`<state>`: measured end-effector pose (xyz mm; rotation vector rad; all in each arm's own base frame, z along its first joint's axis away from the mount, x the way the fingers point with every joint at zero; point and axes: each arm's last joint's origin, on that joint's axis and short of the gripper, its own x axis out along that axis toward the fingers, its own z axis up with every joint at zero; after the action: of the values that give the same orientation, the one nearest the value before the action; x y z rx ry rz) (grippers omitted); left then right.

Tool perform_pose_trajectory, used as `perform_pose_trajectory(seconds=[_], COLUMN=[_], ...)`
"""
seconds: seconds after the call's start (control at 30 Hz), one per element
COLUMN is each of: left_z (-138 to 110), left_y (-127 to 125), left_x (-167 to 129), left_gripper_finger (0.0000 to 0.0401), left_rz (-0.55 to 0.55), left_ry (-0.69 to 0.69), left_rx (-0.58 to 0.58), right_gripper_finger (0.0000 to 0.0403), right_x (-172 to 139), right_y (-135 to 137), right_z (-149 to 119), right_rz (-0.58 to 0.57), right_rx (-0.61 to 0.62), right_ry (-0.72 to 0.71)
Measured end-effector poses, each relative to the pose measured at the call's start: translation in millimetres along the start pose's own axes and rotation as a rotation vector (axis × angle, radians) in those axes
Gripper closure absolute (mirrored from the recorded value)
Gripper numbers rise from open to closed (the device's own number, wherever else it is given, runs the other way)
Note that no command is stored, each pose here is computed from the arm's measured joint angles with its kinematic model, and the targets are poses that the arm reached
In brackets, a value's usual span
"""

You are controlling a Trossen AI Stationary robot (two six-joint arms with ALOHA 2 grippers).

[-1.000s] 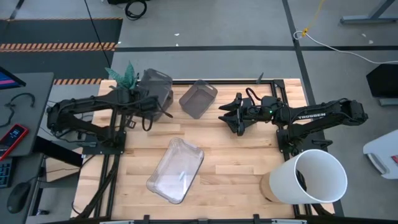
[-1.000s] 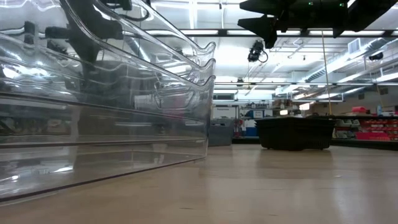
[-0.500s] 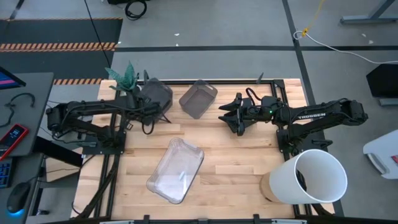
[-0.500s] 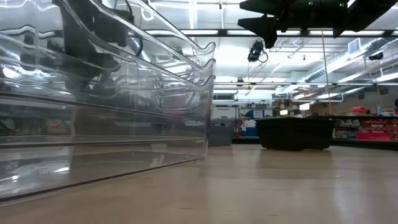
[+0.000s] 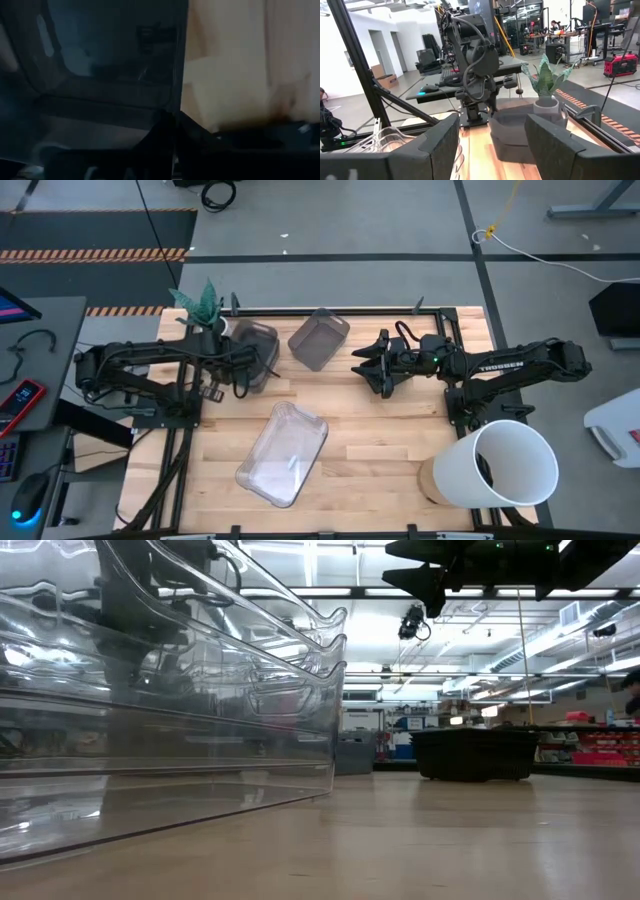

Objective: Stack baskets by color
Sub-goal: Stack the bottom black bin on top of the top left black bin, then stack the black bin on top of the black bins

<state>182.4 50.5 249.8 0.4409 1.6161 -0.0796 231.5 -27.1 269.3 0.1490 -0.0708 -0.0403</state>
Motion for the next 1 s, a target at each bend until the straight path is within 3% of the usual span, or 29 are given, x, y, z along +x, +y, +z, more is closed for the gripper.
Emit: perform_pose_trajectory(seconds=[0.33, 0.77, 1.0], left_z=[6.7, 8.4, 16.7], left_y=[-6.3, -8.6, 4.5], left_x=[-1.3, -3.0, -27.0], left_gripper_finger=[0.0373, 0.02, 0.0171], left_rz=[-0.052, -0.031, 0.07], left_ry=[-0.055, -0.052, -0.163], left_rx=[-0.123, -0.179, -0.202], right_gripper_finger=[0.0172, 0.0172, 0.0172], right_x=[0.0, 0.0, 0.0], right_y=[0.0, 0.0, 0.0], right_z=[0.0, 0.1, 0.1], right_rz=[0.0, 0.0, 0.0], right_rx=[0.0, 0.001, 0.0], right_ry=[0.0, 0.0, 0.0])
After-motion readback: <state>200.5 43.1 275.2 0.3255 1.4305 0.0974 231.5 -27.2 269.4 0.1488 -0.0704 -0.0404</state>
